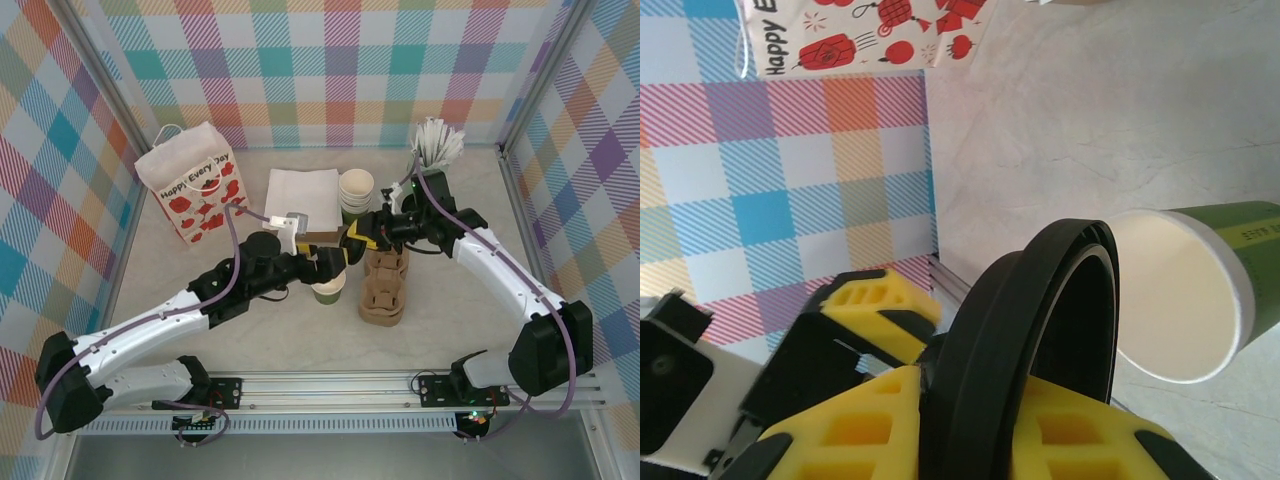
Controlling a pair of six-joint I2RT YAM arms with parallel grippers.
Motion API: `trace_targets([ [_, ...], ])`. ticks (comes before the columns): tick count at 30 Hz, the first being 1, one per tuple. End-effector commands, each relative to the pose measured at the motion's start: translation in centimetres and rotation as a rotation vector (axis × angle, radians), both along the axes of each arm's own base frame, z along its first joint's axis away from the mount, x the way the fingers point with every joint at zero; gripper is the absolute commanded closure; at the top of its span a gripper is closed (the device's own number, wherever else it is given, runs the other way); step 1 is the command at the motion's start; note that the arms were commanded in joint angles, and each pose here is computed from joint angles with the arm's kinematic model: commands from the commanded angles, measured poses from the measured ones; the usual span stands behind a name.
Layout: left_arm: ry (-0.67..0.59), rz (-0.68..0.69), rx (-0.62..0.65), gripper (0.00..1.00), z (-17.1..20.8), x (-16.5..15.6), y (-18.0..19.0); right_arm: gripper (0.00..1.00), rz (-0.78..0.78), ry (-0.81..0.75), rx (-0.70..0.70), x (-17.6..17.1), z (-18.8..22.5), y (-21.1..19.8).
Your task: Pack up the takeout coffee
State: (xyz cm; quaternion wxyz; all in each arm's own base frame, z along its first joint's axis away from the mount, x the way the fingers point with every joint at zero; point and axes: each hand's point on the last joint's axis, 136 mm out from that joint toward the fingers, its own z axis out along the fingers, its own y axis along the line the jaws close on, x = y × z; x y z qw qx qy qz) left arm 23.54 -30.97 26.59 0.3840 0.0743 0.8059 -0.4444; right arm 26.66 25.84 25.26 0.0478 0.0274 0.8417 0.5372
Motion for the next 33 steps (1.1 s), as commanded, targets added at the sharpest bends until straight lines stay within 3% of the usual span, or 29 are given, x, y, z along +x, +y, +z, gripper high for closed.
trace_targets([
  [1,0.021,-0.018,-0.075,0.02,0.7,0.1,-0.9,0.84,0.056,-0.051,0.058,-1.2,1.7,0.4],
  [9,0.050,-0.009,-0.077,0.05,-0.2,0.7,-1.5,0.84,0.087,-0.054,0.073,-2.4,2.2,0.8],
  [22,0.051,-0.006,-0.085,0.19,-0.3,0.9,-1.7,0.84,0.127,-0.059,0.086,-3.4,2.8,1.5],
  [33,0.055,-0.016,-0.083,0.23,-0.3,0.8,-1.8,0.83,0.146,-0.066,0.093,-4.0,3.2,2.1],
])
